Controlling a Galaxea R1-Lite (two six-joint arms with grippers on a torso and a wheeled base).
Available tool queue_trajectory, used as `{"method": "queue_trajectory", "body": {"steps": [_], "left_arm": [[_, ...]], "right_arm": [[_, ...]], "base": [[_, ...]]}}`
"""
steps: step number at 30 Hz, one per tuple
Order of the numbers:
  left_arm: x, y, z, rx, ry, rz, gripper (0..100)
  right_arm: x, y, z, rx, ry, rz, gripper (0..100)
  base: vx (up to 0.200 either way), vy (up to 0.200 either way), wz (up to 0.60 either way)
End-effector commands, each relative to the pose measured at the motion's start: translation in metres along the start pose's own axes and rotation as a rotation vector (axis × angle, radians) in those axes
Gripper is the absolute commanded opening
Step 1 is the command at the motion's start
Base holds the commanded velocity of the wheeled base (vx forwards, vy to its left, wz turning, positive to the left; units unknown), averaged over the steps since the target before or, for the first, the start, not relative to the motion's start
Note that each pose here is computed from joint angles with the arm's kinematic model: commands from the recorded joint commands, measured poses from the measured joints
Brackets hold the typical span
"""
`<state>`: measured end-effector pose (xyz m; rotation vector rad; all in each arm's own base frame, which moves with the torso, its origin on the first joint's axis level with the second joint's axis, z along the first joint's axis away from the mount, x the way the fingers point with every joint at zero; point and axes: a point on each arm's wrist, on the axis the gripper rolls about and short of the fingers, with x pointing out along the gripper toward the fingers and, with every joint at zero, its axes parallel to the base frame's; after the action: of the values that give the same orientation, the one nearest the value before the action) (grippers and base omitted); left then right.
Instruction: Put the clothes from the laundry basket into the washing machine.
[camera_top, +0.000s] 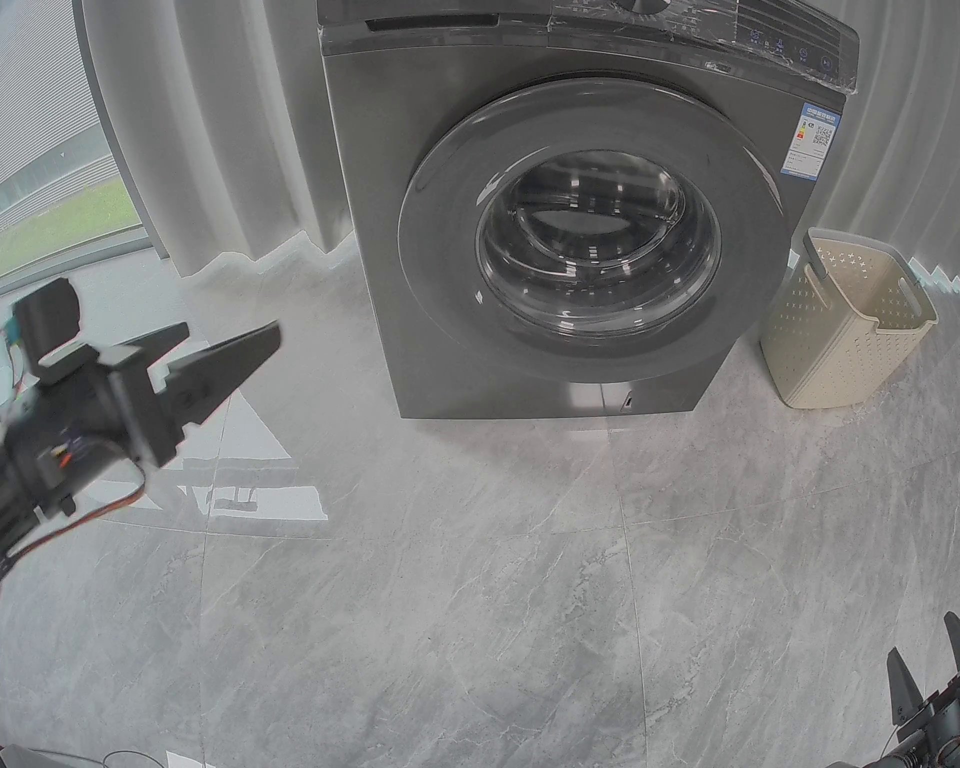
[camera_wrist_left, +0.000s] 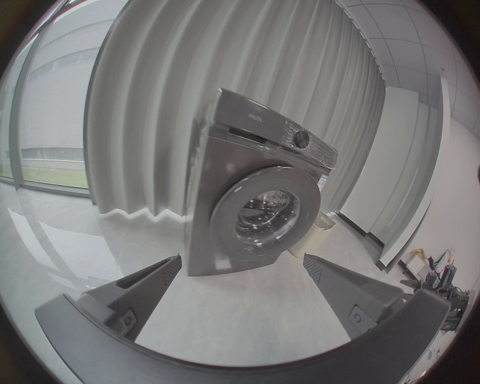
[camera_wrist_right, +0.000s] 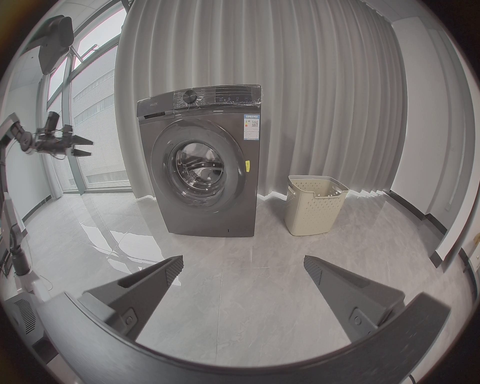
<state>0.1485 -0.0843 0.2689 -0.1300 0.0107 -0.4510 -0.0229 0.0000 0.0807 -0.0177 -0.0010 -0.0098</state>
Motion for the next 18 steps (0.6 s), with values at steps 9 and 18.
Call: {"method": "queue_trajectory", "body": {"steps": [9, 18], "left_arm": [[-0.192, 0.025, -0.158, 0.094, -0.091, 0.318, 100], [-0.190, 0.029, -0.184, 0.084, 0.035, 0.440, 100]], "right_arm": [[0.000, 0.000, -0.005, -0.001, 0.001, -0.001, 100], [0.000, 0.000, -0.005, -0.001, 0.001, 0.001, 100]], "base": [[0.000, 0.000, 0.00], [0.000, 0.000, 0.00]]}}
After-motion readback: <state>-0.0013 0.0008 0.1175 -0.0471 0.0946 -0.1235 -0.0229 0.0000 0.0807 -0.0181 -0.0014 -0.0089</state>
